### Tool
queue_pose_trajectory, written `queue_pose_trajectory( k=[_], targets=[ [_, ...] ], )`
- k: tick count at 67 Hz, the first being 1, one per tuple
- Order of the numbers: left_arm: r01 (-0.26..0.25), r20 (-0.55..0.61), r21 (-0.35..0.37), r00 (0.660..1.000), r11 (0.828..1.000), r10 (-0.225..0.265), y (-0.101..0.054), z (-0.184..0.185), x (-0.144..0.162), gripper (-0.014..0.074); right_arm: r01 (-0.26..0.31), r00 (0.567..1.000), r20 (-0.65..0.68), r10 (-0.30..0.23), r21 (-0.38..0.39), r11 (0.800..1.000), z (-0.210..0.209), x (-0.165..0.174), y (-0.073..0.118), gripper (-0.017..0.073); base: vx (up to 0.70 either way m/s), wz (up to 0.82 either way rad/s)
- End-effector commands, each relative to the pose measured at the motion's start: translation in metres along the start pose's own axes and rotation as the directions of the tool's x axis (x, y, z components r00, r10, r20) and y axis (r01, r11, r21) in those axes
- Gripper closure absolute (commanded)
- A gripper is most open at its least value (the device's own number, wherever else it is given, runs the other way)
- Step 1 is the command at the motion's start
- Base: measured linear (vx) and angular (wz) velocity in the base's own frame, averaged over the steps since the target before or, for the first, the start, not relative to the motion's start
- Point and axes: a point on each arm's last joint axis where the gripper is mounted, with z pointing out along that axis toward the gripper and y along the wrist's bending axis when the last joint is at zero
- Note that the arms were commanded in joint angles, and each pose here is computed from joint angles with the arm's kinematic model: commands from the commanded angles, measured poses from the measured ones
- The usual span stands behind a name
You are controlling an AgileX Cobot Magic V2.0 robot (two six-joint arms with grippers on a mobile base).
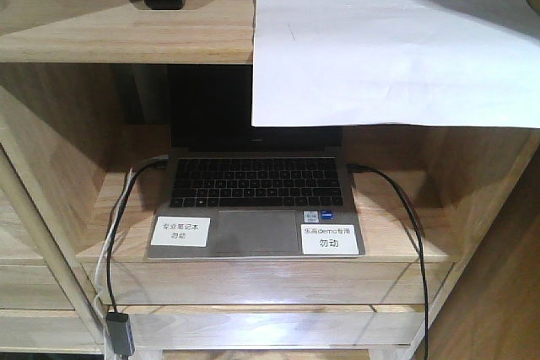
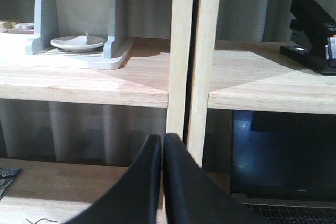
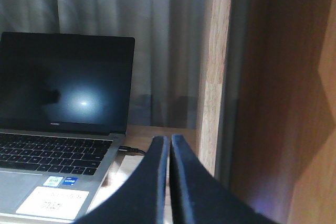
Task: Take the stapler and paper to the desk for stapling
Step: 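Reach the left gripper up to the black stapler on the shelf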
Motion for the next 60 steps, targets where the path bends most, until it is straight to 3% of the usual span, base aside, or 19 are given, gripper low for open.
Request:
queue_pose_trajectory(
  k=[1, 10, 18, 42, 52, 60],
  targets=[
    [0.003, 0.097, 0.011, 0.995, 1.000, -0.004, -0.0013, -0.0012, -0.0166, 0.0598, 0.009, 0.996, 0.092, -0.009, 0.003, 1.000, -0.0014, -0.0070, -0.0001, 0.0568, 0.00, 0.00],
    [0.003, 0.097, 0.011, 0.995, 1.000, -0.004, -0.0013, -0.0012, -0.0166, 0.0577, 0.009, 0.996, 0.092, -0.009, 0.003, 1.000, -0.0014, -0.0070, -0.0001, 0.0568, 0.00, 0.00],
    [0.003, 0.100, 0.012, 0.995, 1.000, -0.004, -0.0013, -0.0012, -0.0169, 0.0507, 0.009, 0.996, 0.092, -0.009, 0.003, 1.000, -0.0014, -0.0070, -0.0001, 0.0568, 0.00, 0.00],
    [0.004, 0.114, 0.013, 0.993, 1.000, -0.005, -0.0014, -0.0013, -0.0182, 0.0108, 0.009, 0.996, 0.092, -0.009, 0.003, 1.000, -0.0014, -0.0070, -0.0001, 0.0568, 0.00, 0.00],
    [0.004, 0.112, 0.012, 0.994, 1.000, -0.005, -0.0013, -0.0013, -0.0180, 0.0073, 0.009, 0.996, 0.092, -0.009, 0.003, 1.000, -0.0014, -0.0070, -0.0001, 0.0568, 0.00, 0.00],
    [0.029, 0.103, 0.025, 0.994, 0.999, -0.032, -0.0022, -0.0013, -0.0172, 0.0081, 0.009, 0.996, 0.092, -0.009, 0.003, 1.000, -0.0014, -0.0070, -0.0001, 0.0568, 0.00, 0.00]
  ],
)
